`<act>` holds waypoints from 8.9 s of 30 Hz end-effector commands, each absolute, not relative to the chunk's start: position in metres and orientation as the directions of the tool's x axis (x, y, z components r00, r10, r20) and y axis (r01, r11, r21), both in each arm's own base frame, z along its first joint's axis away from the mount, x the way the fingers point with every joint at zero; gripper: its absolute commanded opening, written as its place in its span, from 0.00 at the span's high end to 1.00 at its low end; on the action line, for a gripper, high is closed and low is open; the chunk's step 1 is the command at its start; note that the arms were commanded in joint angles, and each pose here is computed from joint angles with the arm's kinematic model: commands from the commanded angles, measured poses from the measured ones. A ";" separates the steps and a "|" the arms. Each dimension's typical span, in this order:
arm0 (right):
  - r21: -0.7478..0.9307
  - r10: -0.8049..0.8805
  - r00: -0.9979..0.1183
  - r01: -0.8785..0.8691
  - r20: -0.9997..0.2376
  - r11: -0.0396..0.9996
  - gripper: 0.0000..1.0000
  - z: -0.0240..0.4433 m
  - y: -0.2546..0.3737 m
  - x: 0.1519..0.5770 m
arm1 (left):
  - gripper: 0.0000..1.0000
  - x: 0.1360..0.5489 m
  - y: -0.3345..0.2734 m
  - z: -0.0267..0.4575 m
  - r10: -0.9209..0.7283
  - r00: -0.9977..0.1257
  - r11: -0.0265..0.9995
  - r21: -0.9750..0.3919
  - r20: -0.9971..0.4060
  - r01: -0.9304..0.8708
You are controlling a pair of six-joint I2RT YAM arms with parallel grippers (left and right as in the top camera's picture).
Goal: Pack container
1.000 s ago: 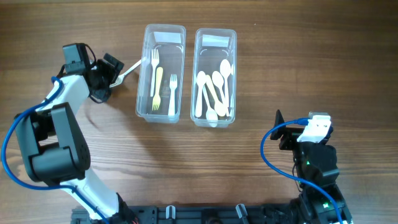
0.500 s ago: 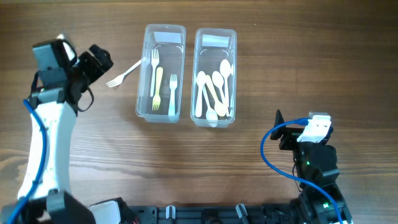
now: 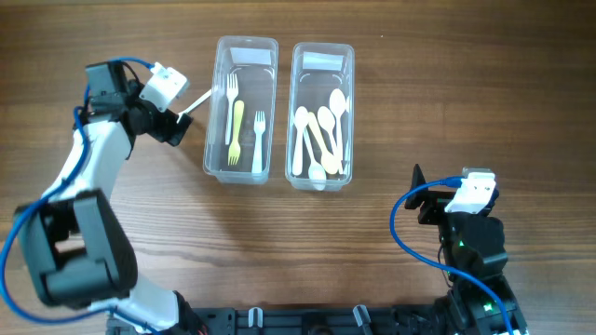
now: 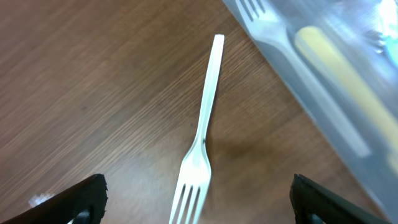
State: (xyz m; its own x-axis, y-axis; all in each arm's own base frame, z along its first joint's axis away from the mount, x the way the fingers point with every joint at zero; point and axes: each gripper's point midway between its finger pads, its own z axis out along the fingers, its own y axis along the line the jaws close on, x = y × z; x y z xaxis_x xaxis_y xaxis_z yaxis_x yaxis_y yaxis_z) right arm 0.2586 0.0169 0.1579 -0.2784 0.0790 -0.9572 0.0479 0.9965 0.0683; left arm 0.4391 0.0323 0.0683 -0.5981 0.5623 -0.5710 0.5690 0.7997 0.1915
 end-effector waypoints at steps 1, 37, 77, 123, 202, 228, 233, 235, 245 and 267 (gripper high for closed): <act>0.060 0.068 -0.274 0.036 -0.959 0.998 0.00 0.159 0.019 0.258 | 0.06 0.442 0.024 0.035 0.602 -0.571 0.756 0.168 -0.557 0.633; 0.060 0.067 -0.274 0.036 -0.959 0.998 0.00 0.159 0.019 0.258 | 0.94 0.446 0.023 -0.032 0.579 -0.648 0.785 0.124 -0.495 0.607; 0.060 0.068 -0.274 0.036 -0.959 0.998 0.00 0.159 0.019 0.258 | 0.01 0.362 0.126 0.210 -0.109 -0.705 0.923 0.191 -0.701 -0.333; 0.060 0.068 -0.274 0.037 -0.959 0.998 0.00 0.159 0.019 0.258 | 0.05 0.354 0.254 -0.009 -0.390 -0.822 0.881 0.092 -0.415 -0.465; 0.059 0.067 -0.278 0.037 -0.958 0.998 0.00 0.158 0.018 0.258 | 0.00 0.394 0.106 0.259 -0.300 -0.466 0.947 -0.202 -0.832 -0.250; 0.059 0.067 -0.278 0.037 -0.958 0.998 0.00 0.158 0.018 0.258 | 0.00 0.389 0.109 0.251 -0.317 -0.492 0.941 -0.205 -0.811 -0.268; 0.059 0.067 -0.278 0.037 -0.958 0.998 0.00 0.158 0.018 0.258 | 0.00 0.389 0.109 0.251 -0.317 -0.492 0.941 -0.205 -0.811 -0.269; 0.059 0.067 -0.278 0.037 -0.958 0.998 0.00 0.158 0.018 0.258 | 0.00 0.389 0.109 0.251 -0.317 -0.492 0.941 -0.205 -0.811 -0.269; 0.047 0.062 -0.290 0.060 -0.955 0.997 0.00 0.154 0.011 0.243 | 0.00 0.389 0.109 0.251 -0.317 -0.492 0.941 -0.205 -0.811 -0.269; -0.171 -0.168 0.032 -0.150 -0.985 0.974 0.00 0.176 0.033 0.244 | 0.00 0.389 0.109 0.251 -0.317 -0.492 0.941 -0.205 -0.811 -0.269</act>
State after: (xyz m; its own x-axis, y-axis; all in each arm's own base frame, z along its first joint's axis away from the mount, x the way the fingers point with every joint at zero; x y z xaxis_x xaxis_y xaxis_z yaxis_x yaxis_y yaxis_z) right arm 0.2447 0.0361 0.1725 0.0130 -0.1457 -0.9892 -0.1639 0.9756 -0.1458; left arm 0.3894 0.1073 0.2504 -0.4959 -0.3165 -0.8087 -0.2632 0.9422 -0.2074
